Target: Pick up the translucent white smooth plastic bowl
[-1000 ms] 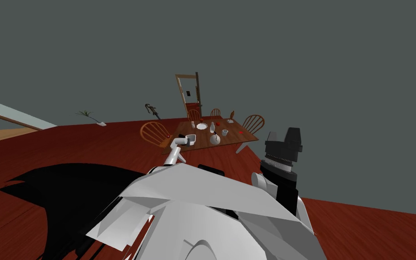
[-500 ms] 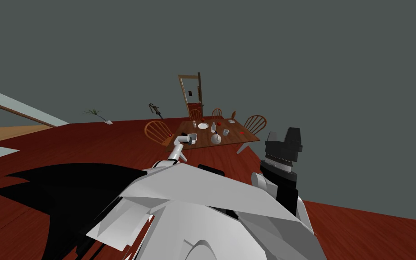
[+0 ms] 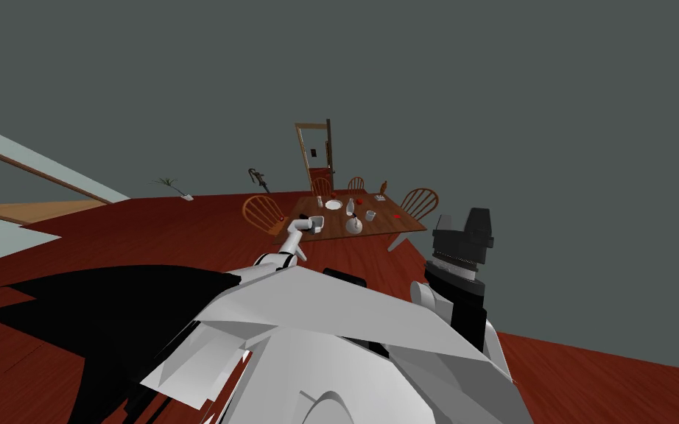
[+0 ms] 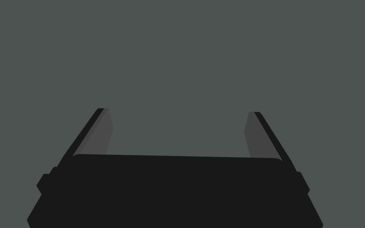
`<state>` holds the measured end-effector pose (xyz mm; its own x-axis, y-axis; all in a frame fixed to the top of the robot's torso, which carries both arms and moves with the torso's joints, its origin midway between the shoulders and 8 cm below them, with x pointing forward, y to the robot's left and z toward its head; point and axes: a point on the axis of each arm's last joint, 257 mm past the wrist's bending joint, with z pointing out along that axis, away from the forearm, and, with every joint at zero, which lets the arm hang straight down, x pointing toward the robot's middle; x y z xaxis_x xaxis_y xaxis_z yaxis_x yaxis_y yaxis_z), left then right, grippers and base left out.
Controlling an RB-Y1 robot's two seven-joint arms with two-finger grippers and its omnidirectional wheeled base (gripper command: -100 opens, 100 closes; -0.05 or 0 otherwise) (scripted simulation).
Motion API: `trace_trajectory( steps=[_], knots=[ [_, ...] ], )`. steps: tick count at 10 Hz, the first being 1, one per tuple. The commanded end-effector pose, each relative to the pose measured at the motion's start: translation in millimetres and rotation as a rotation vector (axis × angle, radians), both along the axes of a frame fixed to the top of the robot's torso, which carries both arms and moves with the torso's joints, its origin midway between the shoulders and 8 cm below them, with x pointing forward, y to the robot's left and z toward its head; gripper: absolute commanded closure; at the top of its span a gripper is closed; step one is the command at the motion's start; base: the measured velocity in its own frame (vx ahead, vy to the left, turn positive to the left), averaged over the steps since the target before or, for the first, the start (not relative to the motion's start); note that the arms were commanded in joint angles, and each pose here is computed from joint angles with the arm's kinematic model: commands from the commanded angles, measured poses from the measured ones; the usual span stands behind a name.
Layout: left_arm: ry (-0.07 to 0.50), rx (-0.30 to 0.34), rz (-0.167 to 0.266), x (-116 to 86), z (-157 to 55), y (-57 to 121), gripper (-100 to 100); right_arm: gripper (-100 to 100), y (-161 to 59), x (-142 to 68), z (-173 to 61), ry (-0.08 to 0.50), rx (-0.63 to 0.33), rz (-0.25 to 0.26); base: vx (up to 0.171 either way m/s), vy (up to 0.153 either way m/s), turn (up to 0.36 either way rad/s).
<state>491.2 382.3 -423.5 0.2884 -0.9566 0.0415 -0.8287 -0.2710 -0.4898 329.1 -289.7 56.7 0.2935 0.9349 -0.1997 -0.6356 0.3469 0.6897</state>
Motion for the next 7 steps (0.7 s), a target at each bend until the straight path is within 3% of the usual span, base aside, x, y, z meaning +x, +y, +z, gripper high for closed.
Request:
trace_trajectory(
  steps=[1,4,6,7],
  knots=[
    [-0.037,0.029,-0.024,22,12,0.6,-100,0,0,0,0,0.000,0.000,0.000,-0.047,-0.004,0.195],
    [-0.026,0.010,-0.037,38,16,-13.1,-100,0,0,0,0,0.000,0.000,0.000,-0.045,-0.007,0.030],
    [0.015,0.000,-0.032,26,-1,-13.6,-100,0,0,0,0,0.000,0.000,0.000,0.004,0.001,0.003],
    [-0.041,0.035,-0.059,52,19,-13.3,-100,0,0,0,0,0.000,0.000,0.000,-0.050,-0.006,0.214]
  ],
)
